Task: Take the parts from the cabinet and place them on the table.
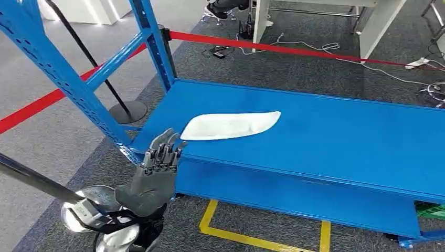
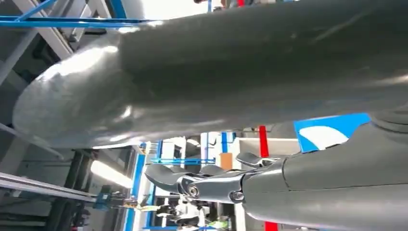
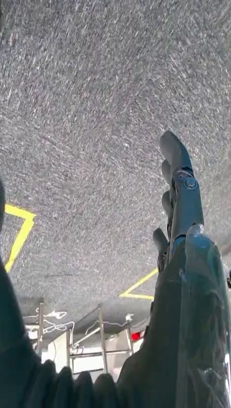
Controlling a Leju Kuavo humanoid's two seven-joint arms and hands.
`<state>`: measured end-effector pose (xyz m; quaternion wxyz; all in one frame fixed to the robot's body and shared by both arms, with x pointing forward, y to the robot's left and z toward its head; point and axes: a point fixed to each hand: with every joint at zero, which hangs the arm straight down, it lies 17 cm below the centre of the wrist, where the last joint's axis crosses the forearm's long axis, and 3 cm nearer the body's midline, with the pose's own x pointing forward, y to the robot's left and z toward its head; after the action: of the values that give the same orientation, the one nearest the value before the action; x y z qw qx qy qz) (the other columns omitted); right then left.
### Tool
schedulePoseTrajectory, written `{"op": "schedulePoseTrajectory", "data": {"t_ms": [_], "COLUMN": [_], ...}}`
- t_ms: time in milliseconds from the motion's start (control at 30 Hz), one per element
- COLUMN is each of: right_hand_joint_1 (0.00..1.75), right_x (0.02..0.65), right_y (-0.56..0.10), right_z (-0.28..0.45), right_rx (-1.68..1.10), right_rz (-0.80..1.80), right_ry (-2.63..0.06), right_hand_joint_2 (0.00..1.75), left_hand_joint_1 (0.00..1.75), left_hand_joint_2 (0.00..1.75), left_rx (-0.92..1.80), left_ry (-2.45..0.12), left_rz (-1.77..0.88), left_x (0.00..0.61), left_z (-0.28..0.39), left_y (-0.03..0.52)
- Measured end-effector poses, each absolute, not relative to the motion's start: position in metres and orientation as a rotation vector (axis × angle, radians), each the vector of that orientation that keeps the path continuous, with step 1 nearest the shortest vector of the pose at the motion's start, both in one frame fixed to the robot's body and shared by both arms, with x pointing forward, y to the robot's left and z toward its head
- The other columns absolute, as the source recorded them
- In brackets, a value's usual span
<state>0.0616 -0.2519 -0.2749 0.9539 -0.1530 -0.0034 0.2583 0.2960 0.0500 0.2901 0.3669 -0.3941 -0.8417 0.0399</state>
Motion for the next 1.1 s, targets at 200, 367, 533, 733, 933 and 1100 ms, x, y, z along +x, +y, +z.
{"op": "schedulePoseTrajectory", "data": {"t_ms": [200, 367, 533, 733, 933, 1100], "right_hand_joint_1": [0.0, 0.0, 0.0, 0.0, 0.0, 0.0], "right_x": [0.061, 0.061, 0.058, 0.06, 0.063, 0.065], "right_y": [-0.252, -0.252, -0.252, -0.252, -0.252, -0.252], "right_z": [-0.275, -0.275, -0.275, -0.275, -0.274, -0.274], "right_rx": [-0.311, -0.311, -0.31, -0.312, -0.316, -0.321], "right_rz": [0.524, 0.522, 0.521, 0.546, 0.571, 0.58], "right_ry": [-0.006, -0.005, 0.013, 0.007, -0.003, -0.012], "right_hand_joint_2": [1.75, 1.75, 1.75, 1.75, 1.75, 1.75], "left_hand_joint_1": [0.0, 0.0, 0.0, 0.0, 0.0, 0.0], "left_hand_joint_2": [0.0, 0.0, 0.0, 1.75, 1.75, 1.75], "left_rx": [-1.008, -1.007, -0.996, -0.874, -0.417, -0.066], "left_ry": [-2.146, -2.138, -2.121, -2.165, -2.214, -2.143], "left_rz": [0.113, 0.112, 0.144, 0.0, -0.391, -0.723], "left_x": [0.3, 0.301, 0.307, 0.321, 0.375, 0.436], "left_z": [0.285, 0.282, 0.278, 0.28, 0.262, 0.239], "left_y": [0.049, 0.047, 0.05, 0.039, 0.031, 0.03]}}
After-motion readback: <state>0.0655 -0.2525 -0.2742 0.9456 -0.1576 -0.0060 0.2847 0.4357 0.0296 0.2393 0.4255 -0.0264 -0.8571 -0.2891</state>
